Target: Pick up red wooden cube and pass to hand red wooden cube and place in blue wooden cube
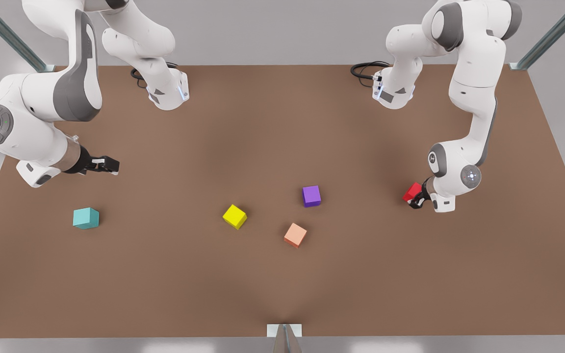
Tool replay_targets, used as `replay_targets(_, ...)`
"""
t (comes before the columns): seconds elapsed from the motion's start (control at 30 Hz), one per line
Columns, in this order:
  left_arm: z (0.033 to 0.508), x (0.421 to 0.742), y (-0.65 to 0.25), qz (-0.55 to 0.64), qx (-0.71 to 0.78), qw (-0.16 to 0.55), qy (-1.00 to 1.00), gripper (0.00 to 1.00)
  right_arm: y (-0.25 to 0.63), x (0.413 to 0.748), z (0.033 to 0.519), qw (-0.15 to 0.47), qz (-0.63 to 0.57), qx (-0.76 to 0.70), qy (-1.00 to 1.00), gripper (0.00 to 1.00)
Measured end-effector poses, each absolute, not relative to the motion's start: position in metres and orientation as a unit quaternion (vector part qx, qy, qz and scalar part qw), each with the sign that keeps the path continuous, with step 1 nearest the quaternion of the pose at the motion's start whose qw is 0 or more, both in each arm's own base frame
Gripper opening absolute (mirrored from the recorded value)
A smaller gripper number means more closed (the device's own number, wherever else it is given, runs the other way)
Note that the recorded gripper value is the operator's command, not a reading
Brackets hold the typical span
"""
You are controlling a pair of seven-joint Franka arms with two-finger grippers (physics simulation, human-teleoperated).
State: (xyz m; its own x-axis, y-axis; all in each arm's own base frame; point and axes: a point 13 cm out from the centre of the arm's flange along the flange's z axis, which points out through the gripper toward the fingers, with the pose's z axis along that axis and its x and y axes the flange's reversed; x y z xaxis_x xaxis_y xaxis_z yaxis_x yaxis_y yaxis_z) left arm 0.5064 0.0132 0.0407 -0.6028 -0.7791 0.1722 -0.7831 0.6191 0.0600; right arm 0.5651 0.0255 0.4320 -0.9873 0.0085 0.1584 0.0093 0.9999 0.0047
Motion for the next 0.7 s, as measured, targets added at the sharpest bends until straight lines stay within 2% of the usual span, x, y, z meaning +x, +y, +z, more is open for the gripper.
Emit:
replay_targets(0.2, 0.08, 0.533, -0.011, 0.044, 0.446, 0.075, -0.891, 0.65, 0.025, 0.565, 0.432, 0.08, -0.003, -0.005, -0.997, 1.0)
replay_targets(0.3, 0.134, 0.584, -0.045, 0.104, 0.476, 0.09, -0.869, 0.65, 0.025, 0.565, 0.432, 0.08, -0.003, -0.004, -0.997, 1.0)
replay_targets(0.4, 0.187, 0.646, -0.125, 0.166, 0.469, 0.129, -0.858, 0.65, 0.026, 0.565, 0.432, 0.08, -0.003, -0.003, -0.997, 1.0)
replay_targets(0.43, 0.197, 0.654, -0.145, 0.186, 0.477, 0.154, -0.845, 0.65, 0.026, 0.564, 0.431, 0.081, -0.003, -0.002, -0.997, 1.0)
replay_targets(0.57, 0.234, 0.643, -0.24, 0.272, 0.514, 0.28, -0.764, 0.65, 0.025, 0.563, 0.429, 0.083, -0.003, -0.002, -0.997, 1.0)
replay_targets(0.7, 0.258, 0.642, -0.302, 0.315, 0.559, 0.355, -0.68, 0.65, 0.025, 0.563, 0.429, 0.084, -0.003, -0.002, -0.996, 1.0)
